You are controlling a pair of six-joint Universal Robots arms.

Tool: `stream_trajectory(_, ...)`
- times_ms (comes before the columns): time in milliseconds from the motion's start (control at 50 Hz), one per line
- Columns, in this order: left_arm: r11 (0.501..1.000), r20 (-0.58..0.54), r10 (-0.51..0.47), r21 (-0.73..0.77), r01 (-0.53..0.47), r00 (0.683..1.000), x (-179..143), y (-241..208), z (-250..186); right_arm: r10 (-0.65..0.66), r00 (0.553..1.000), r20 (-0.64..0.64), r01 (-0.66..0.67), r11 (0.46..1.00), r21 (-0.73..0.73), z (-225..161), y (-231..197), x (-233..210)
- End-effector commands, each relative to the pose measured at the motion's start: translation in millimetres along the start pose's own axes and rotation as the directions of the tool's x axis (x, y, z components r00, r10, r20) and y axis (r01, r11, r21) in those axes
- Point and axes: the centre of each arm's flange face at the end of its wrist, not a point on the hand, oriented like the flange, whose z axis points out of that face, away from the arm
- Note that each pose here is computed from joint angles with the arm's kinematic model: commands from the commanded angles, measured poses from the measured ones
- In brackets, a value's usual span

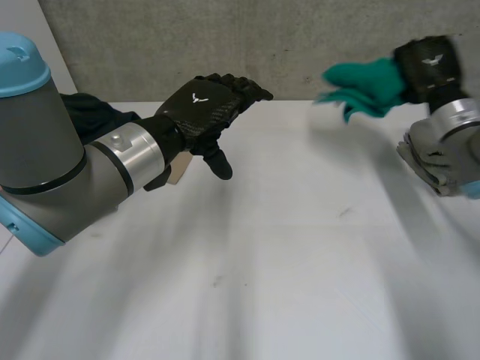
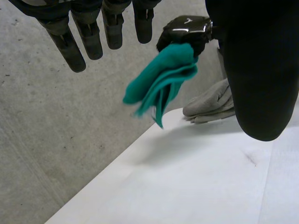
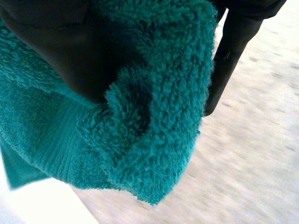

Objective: Fold the laundry.

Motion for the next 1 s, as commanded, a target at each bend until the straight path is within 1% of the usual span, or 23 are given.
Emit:
stream_trajectory(20,1.0,-0.007,-0.001,0.0,0.001,1.0,3,0,0,-0.06,0.991,-0.122,0.052,0.996,-0.069,-2,63,71)
stream_trajectory(80,1.0,-0.01,-0.004,-0.006,0.004,1.0,4,2,0,-0.065,0.989,-0.134,0.051,0.993,-0.106,-9,88,86)
stream_trajectory(100,1.0,-0.011,-0.005,-0.008,0.005,1.0,5,2,0,-0.073,0.989,-0.132,0.055,0.99,-0.131,-16,105,94)
stream_trajectory(200,1.0,-0.017,-0.006,-0.009,0.006,1.0,7,2,-1,-0.057,0.993,-0.1,0.036,0.98,-0.198,-36,151,99)
stream_trajectory(240,1.0,-0.016,-0.004,-0.006,0.004,1.0,7,2,-1,-0.07,0.993,-0.097,0.047,0.975,-0.218,-41,162,98)
stream_trajectory(260,1.0,-0.016,-0.005,-0.005,0.005,1.0,7,1,-1,-0.096,0.991,-0.091,0.072,0.968,-0.239,-46,170,97)
stream_trajectory(320,1.0,-0.019,-0.006,-0.005,0.006,1.0,8,1,-1,-0.151,0.985,-0.087,0.124,0.957,-0.264,-52,176,101)
stream_trajectory(360,1.0,-0.022,-0.004,-0.002,0.004,1.0,9,0,-1,-0.199,0.975,-0.098,0.163,0.943,-0.289,-57,180,112)
stream_trajectory(420,1.0,-0.026,-0.004,-0.001,0.004,1.0,11,0,-1,-0.212,0.973,-0.097,0.175,0.939,-0.297,-60,179,120)
stream_trajectory(540,1.0,-0.028,-0.003,0.0,0.003,1.0,12,-1,-1,-0.199,0.975,-0.098,0.157,0.931,-0.329,-62,178,118)
stream_trajectory(600,1.0,-0.029,-0.004,0.002,0.004,1.0,12,-1,-1,-0.205,0.971,-0.122,0.153,0.928,-0.339,-61,170,123)
stream_trajectory(680,1.0,-0.039,-0.002,0.008,0.002,0.999,17,-4,-1,-0.202,0.971,-0.124,0.149,0.927,-0.344,-61,148,124)
stream_trajectory(760,1.0,-0.049,0.005,0.025,-0.004,0.999,22,-11,-5,-0.214,0.964,-0.158,0.152,0.93,-0.334,-63,114,136)
stream_trajectory(780,1.0,-0.051,0.007,0.03,-0.006,0.999,23,-13,-5,-0.213,0.961,-0.176,0.145,0.932,-0.333,-65,100,144)
stream_trajectory(840,0.999,-0.062,0.015,0.047,-0.012,0.998,28,-19,-8,-0.218,0.955,-0.202,0.135,0.924,-0.357,-72,83,158)
stream_trajectory(860,0.999,-0.064,0.017,0.051,-0.014,0.998,30,-21,-9,-0.218,0.949,-0.227,0.118,0.915,-0.386,-76,73,169)
stream_trajectory(920,0.996,-0.069,0.031,0.083,-0.026,0.997,34,-31,-13,-0.231,0.935,-0.268,0.1,0.899,-0.427,-79,56,181)
stream_trajectory(1000,0.991,-0.079,0.051,0.129,-0.04,0.996,41,-43,-18,-0.297,0.885,-0.358,0.105,0.878,-0.468,-77,31,201)
